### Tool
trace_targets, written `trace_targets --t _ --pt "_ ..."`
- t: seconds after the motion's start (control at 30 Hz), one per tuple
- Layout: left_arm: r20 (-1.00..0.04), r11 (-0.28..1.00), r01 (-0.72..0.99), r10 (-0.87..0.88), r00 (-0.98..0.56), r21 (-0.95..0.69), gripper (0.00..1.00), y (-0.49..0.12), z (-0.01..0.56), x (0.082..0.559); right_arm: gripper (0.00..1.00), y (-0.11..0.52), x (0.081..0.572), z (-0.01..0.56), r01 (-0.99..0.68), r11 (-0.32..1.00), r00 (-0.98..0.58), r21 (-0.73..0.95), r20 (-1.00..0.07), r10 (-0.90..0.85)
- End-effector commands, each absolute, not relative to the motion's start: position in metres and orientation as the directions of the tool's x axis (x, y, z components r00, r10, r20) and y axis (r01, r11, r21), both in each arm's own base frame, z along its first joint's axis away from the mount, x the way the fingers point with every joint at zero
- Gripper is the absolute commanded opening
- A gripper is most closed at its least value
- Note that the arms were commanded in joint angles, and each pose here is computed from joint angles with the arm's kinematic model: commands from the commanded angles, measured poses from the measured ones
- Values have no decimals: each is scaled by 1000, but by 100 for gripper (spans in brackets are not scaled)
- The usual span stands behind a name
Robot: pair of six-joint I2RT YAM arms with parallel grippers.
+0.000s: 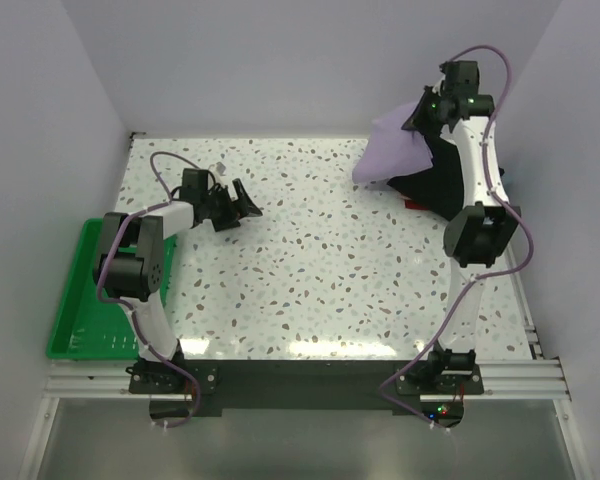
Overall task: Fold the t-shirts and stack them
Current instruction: Neatly place the folded tshirt to the corner
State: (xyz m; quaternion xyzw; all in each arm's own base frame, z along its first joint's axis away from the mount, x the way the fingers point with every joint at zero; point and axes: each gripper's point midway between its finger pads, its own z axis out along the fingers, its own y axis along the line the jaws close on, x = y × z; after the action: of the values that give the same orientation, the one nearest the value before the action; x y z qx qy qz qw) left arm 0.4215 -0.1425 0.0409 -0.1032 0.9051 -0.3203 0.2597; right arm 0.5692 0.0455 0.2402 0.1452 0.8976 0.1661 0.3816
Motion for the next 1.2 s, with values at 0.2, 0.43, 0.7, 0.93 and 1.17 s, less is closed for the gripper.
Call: trace_targets --t 0.2,0.43,0.7,0.93,1.17 --pt "-304 796 -130 -369 -878 -591 93 -137 7 400 0 -1 555 344 84 869 -469 488 -750 466" --pt "-313 797 -123 -367 -876 -591 93 -138 11 403 0 -27 550 315 148 873 -503 464 -725 471" --pt "-317 803 -120 -362 -876 -584 93 -137 13 402 0 -49 545 267 232 878 -567 418 -676 472" --pt "-330 807 -112 -359 -873 -581 94 -136 17 406 0 -83 534 234 373 881 -588 292 -660 468" --pt "-332 813 -111 -353 -875 -571 94 -135 18 406 0 -110 528 214 475 868 -604 143 -665 440"
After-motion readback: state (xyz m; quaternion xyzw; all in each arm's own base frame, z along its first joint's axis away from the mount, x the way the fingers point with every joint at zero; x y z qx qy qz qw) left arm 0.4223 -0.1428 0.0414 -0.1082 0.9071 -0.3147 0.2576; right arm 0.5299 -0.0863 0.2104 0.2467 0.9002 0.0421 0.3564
